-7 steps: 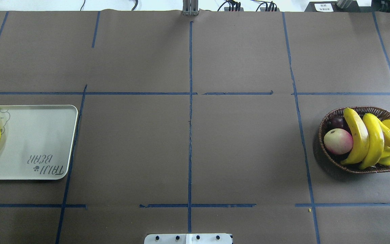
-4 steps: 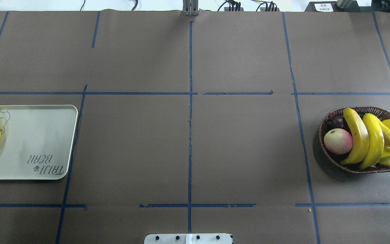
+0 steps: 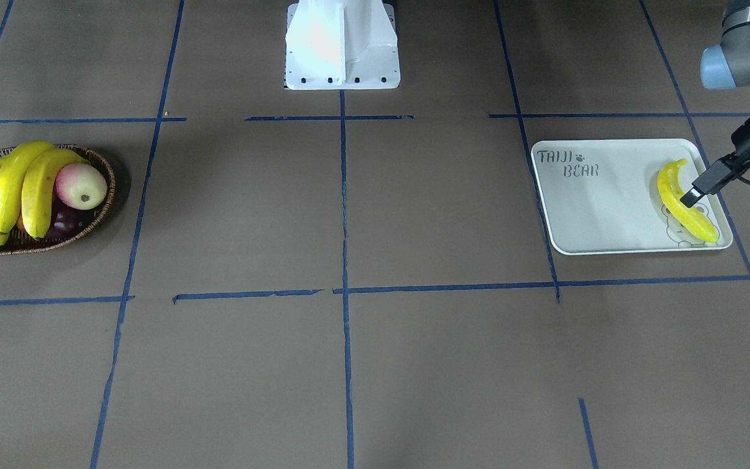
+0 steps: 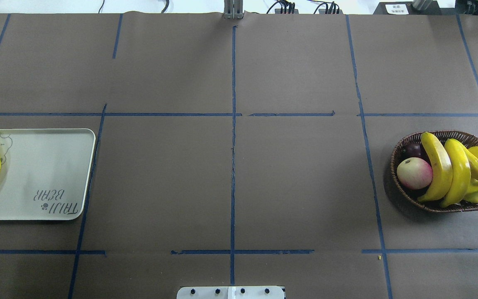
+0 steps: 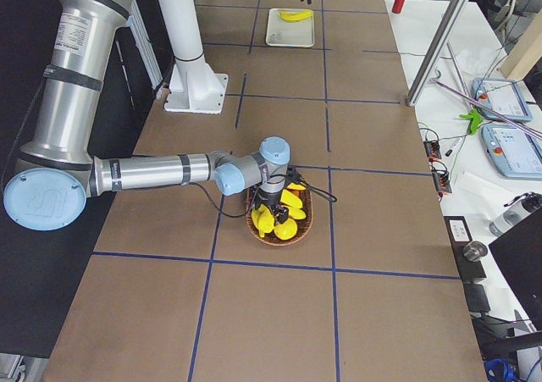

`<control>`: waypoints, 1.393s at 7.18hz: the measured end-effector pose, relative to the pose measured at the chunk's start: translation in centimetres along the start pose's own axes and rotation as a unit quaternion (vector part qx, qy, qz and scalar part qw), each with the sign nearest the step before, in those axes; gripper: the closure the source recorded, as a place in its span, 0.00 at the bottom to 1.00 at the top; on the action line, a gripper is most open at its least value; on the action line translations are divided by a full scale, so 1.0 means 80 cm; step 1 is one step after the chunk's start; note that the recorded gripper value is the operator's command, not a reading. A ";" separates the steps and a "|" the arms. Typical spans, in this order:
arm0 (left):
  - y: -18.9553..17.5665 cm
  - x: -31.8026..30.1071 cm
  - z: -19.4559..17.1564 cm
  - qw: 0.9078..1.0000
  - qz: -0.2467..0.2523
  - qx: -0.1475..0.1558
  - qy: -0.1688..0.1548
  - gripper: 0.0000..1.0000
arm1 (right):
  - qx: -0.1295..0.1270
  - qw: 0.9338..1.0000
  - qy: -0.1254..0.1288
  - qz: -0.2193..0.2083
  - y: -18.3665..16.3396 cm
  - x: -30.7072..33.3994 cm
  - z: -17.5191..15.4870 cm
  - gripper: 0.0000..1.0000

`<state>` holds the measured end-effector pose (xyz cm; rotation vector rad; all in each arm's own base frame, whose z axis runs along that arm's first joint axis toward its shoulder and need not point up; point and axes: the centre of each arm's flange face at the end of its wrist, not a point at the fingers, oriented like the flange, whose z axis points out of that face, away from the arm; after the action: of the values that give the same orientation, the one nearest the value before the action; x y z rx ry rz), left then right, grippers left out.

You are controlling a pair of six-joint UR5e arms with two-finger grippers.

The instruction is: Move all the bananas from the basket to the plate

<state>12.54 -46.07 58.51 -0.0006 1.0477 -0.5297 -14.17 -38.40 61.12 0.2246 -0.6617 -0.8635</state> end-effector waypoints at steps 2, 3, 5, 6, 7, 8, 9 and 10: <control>0.000 0.000 0.000 1.000 0.000 0.000 0.000 0.00 | -0.005 1.000 -0.003 -0.001 0.003 0.001 0.006 0.57; 0.000 0.000 0.000 1.000 0.000 0.000 0.000 0.00 | -0.005 1.000 -0.003 -0.002 0.003 0.001 0.007 0.70; 0.000 0.000 0.000 1.000 0.000 0.000 0.001 0.00 | -0.004 1.000 -0.003 -0.008 0.003 0.001 0.006 0.84; 0.000 0.000 0.000 1.000 0.000 0.000 0.000 0.00 | -0.003 1.000 -0.003 -0.009 0.003 0.001 0.004 0.85; 0.000 0.000 0.000 1.000 0.000 0.000 0.000 0.00 | -0.001 1.000 0.000 -0.006 0.005 0.005 0.001 0.91; 0.000 0.000 0.000 1.000 0.000 0.000 0.000 0.00 | 0.004 1.000 0.008 0.006 0.011 0.015 -0.008 0.95; 0.000 0.000 0.000 1.000 0.000 0.000 0.001 0.00 | 0.016 0.999 0.018 0.026 0.020 0.032 -0.026 0.96; 0.000 0.000 0.000 1.000 0.001 0.000 0.001 0.00 | 0.030 0.998 0.029 0.046 0.027 0.047 -0.047 0.96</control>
<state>12.54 -46.06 58.46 0.0014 1.0498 -0.5284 -8.70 -40.15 60.80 0.2698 -0.6400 -0.7481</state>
